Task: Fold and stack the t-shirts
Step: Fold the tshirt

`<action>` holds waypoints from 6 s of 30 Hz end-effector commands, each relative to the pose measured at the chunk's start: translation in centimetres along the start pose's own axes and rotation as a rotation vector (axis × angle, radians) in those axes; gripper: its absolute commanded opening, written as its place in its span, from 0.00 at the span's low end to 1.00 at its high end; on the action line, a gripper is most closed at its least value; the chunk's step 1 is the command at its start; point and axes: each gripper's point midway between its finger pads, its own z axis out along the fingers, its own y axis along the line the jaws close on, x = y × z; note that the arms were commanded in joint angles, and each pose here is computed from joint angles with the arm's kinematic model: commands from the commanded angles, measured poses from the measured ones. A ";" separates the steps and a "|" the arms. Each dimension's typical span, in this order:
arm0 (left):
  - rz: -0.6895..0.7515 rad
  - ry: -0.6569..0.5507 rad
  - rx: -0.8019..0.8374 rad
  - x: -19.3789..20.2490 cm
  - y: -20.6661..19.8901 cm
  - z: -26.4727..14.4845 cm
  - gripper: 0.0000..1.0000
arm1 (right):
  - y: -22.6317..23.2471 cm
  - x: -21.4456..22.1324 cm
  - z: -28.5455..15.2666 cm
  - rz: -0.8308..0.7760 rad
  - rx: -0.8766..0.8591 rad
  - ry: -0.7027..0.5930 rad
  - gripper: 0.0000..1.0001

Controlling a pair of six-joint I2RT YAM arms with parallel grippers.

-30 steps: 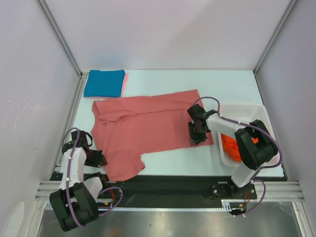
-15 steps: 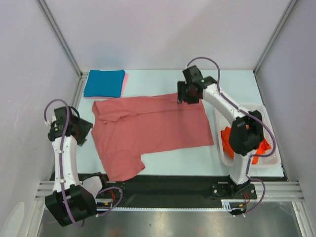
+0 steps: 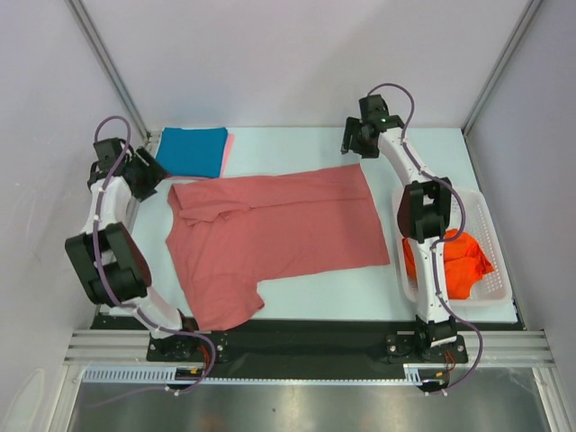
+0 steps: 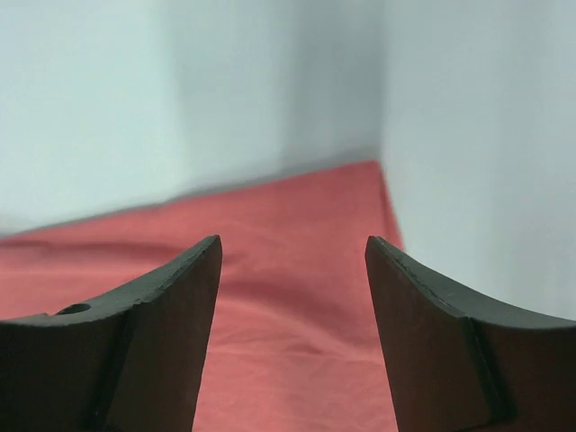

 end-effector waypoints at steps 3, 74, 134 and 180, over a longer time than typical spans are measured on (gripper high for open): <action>0.040 -0.017 0.100 -3.0 -1.5 2.1 0.72 | -2.3 -0.8 0.6 0.013 -0.030 -0.009 0.72; -0.178 0.068 -0.001 -2.3 3.1 14.1 0.41 | -4.2 3.7 7.9 0.110 -0.229 0.124 0.68; -0.163 0.036 -0.032 -2.9 3.7 12.9 0.26 | -9.3 -0.5 8.1 0.213 0.023 -0.060 0.06; 0.017 0.165 0.086 5.6 -2.8 6.9 0.43 | 34.8 21.6 -3.1 -0.242 -0.699 0.148 0.23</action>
